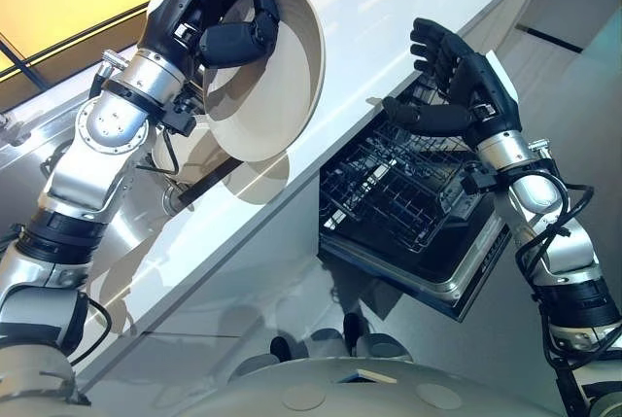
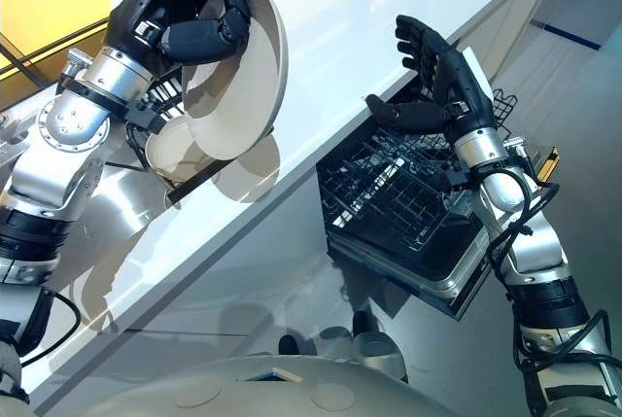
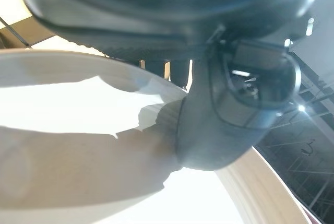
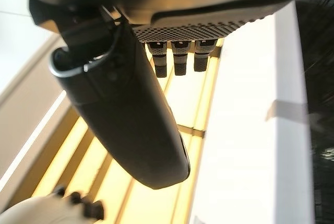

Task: Pick up plates and place into dishwasher.

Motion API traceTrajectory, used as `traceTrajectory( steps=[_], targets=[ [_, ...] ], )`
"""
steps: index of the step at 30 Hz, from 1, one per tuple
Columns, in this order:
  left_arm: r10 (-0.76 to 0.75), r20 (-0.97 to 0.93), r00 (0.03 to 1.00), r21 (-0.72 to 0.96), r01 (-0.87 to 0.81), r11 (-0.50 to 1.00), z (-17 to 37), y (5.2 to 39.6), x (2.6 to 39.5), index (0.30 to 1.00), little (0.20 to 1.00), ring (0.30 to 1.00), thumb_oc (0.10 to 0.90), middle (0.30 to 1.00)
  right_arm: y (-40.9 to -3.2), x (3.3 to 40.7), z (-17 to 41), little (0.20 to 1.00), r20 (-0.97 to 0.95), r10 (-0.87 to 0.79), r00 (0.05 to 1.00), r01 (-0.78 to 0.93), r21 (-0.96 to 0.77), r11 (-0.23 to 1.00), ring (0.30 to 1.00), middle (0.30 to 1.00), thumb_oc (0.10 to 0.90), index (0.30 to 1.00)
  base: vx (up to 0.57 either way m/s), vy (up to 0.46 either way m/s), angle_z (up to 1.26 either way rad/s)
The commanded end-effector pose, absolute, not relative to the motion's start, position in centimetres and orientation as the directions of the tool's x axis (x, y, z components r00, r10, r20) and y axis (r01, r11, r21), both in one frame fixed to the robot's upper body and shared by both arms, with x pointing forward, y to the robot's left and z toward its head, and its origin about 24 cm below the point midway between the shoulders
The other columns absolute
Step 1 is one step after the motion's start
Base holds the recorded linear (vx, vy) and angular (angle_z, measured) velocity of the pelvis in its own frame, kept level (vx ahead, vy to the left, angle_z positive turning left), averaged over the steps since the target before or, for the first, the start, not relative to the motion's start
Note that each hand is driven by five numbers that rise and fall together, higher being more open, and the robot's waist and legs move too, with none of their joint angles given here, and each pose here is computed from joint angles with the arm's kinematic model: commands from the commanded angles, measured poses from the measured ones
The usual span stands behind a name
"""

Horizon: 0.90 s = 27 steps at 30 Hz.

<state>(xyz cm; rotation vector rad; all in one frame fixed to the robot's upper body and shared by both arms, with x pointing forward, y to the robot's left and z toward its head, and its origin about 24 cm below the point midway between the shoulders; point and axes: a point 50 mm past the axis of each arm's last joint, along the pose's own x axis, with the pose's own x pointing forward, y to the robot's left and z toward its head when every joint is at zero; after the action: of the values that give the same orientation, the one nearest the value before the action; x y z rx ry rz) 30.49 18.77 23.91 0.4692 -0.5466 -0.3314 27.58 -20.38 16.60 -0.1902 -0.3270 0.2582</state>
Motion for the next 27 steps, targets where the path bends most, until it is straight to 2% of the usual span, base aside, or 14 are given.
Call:
traceTrajectory(
  steps=[1,5,8,11,18,27],
  targets=[
    [-0.338,0.68,0.65,0.496,-0.069,0.865,29.3,19.3,29.5,0.3,0.2,0.3,0.1,0.3,-16.7,27.2,21.4,0.9,0.505,0.43,0.748,-0.475,-0.046,0.879,0.9,0.9,0.8,0.9,0.0,0.0,0.0],
    [-0.329,0.731,0.598,0.53,-0.194,0.825,29.6,18.7,29.2,0.3,0.2,0.3,0.1,0.3,-14.9,27.4,20.8,0.9,0.5,0.458,0.735,-0.59,0.138,0.796,0.9,0.9,0.8,0.9,0.0,0.0,0.0],
    [-0.335,0.77,0.544,0.571,-0.35,0.743,29.9,18.3,28.9,0.3,0.2,0.3,0.1,0.3,-13.3,27.4,20.3,0.9,0.488,0.491,0.722,-0.673,0.33,0.662,0.9,0.9,0.8,0.9,0.02,-0.018,0.04],
    [-0.341,0.794,0.503,0.582,-0.47,0.663,30.3,18.3,28.6,0.3,0.2,0.3,0.1,0.3,-12.2,27.2,20.0,0.9,0.464,0.524,0.714,-0.698,0.417,0.582,0.9,0.9,0.8,0.9,0.02,-0.023,0.07],
    [-0.329,0.844,0.424,0.536,-0.626,0.566,31.1,18.4,28.4,0.3,0.2,0.3,0.1,0.3,-11.1,27.2,20.2,0.9,0.443,0.548,0.71,-0.704,0.422,0.571,0.9,0.9,0.8,0.9,0.01,-0.02,0.08],
    [-0.349,0.857,0.38,0.516,-0.618,0.593,29.7,16.3,28.3,0.3,0.2,0.3,0.1,0.3,-8.9,27.4,20.5,0.9,0.445,0.527,0.724,-0.689,0.426,0.586,0.9,0.9,0.8,0.9,0.01,-0.008,0.0]
  ],
)
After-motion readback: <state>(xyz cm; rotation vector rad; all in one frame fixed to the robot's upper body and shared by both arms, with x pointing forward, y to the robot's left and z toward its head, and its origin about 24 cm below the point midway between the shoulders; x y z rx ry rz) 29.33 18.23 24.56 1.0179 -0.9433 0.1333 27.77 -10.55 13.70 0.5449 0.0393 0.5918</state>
